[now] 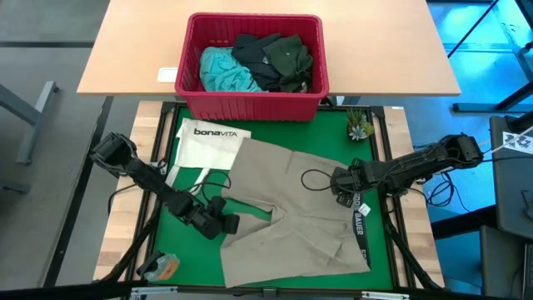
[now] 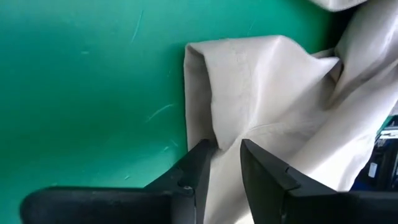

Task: Fold Laundry from Bin
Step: Fold the light brown shorts

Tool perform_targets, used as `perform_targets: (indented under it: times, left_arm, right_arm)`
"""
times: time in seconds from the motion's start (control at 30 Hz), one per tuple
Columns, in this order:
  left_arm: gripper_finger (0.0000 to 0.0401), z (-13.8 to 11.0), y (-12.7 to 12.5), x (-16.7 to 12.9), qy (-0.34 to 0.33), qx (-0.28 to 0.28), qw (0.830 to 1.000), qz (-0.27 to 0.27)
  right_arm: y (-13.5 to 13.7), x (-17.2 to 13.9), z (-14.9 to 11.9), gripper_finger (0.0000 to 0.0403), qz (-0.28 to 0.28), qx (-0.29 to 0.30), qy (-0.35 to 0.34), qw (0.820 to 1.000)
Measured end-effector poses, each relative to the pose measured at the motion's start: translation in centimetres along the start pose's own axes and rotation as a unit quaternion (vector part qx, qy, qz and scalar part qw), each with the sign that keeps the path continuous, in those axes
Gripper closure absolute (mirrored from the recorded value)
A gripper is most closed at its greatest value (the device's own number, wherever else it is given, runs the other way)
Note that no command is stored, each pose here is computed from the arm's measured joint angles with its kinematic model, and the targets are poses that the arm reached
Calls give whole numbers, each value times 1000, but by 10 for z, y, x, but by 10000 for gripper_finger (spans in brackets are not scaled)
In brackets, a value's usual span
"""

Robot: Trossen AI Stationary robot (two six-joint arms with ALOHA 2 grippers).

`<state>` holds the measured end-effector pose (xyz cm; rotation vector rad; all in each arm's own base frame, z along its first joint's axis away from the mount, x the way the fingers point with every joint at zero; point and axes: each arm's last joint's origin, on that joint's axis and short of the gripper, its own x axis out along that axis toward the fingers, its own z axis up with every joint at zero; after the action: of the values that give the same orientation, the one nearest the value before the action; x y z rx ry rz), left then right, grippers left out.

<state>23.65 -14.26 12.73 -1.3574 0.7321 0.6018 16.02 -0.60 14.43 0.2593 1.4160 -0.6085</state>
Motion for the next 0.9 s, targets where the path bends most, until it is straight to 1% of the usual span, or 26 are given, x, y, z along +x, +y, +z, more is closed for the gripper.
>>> perform_targets:
  times: [0.1,0.2,0.27,0.4,0.67,0.9]
  left_arm:
    - [345,0,0,0,-4,0,1000,-2]
    - [382,0,0,0,-6,0,1000,-3]
    - [394,1,0,0,-13,-1,1000,-5]
    - [398,1,0,0,-17,-8,1000,-6]
    - [400,4,-1,-4,-48,-53,997,-14]
    - [400,8,2,-25,-66,-72,995,5]
  right_arm:
    - [0,0,0,152,0,0,0,1000]
    - [0,0,0,152,0,0,0,1000]
    - [0,0,0,152,0,0,0,1000]
    - [0,0,0,152,0,0,0,1000]
    - [0,0,0,152,0,0,0,1000]
    - [0,0,0,152,0,0,0,1000]
